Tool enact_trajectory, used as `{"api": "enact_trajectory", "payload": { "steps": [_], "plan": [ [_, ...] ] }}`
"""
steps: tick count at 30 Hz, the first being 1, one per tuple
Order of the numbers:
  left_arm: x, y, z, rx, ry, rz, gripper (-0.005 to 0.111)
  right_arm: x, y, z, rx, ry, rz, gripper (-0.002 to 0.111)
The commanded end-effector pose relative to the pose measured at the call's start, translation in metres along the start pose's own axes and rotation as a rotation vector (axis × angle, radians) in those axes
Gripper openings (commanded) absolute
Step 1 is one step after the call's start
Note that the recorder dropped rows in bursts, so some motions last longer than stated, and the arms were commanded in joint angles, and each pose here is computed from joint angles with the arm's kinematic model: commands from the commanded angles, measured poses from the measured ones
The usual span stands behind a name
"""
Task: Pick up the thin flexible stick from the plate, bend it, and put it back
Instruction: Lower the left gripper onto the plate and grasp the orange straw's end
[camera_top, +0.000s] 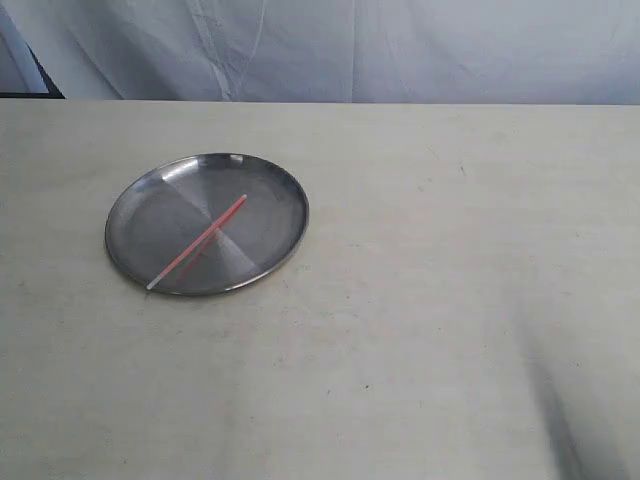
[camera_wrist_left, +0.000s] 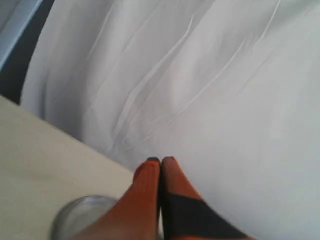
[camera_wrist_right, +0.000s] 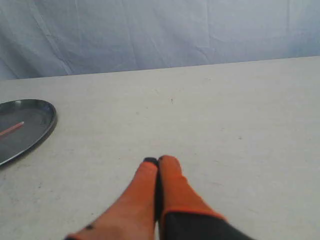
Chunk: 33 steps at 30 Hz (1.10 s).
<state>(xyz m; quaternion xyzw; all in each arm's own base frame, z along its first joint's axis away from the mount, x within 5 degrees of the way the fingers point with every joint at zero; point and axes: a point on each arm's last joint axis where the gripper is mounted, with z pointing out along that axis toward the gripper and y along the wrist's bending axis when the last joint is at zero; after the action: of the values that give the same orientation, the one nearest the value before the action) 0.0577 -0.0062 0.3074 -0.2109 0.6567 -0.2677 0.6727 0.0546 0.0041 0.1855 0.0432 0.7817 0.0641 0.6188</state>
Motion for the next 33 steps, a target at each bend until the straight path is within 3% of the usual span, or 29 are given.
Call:
{"api": "enact_trajectory", "payload": {
  "steps": [1,3,7,11,15,18,21,26,33],
  "plan": [
    [-0.021,-0.025,0.046,-0.104,0.395,0.372,0.0,0.0,0.0,0.0,0.006,-0.01,-0.002,-0.001],
    [-0.023,-0.034,0.076,-0.061,0.583,0.429,0.0,0.0,0.0,0.0,0.006,-0.01,-0.002,-0.001],
    [-0.008,-0.038,0.136,0.042,0.871,0.391,0.0,0.0,0.0,0.0,0.003,-0.01,0.007,-0.001],
    [0.008,-0.03,0.188,0.105,1.013,0.414,0.003,0.0,0.0,0.0,0.003,-0.01,0.007,-0.001],
    [0.035,-0.016,0.228,0.116,1.141,0.462,0.021,0.0,0.0,0.0,0.003,-0.01,0.007,-0.001],
    [0.06,-0.01,0.248,0.128,1.253,0.439,0.04,0.0,0.0,0.0,0.003,-0.01,0.007,-0.001],
    [0.084,-0.004,0.264,0.128,1.328,0.473,0.052,0.0,0.0,0.0,0.003,-0.01,0.007,-0.001],
    [0.123,0.01,0.286,0.083,1.43,0.517,0.052,0.0,0.0,0.0,0.003,-0.01,0.007,-0.001],
    [0.159,0.025,0.299,0.004,1.555,0.579,0.052,0.0,0.0,0.0,0.002,-0.01,0.009,-0.001]
  ]
}}
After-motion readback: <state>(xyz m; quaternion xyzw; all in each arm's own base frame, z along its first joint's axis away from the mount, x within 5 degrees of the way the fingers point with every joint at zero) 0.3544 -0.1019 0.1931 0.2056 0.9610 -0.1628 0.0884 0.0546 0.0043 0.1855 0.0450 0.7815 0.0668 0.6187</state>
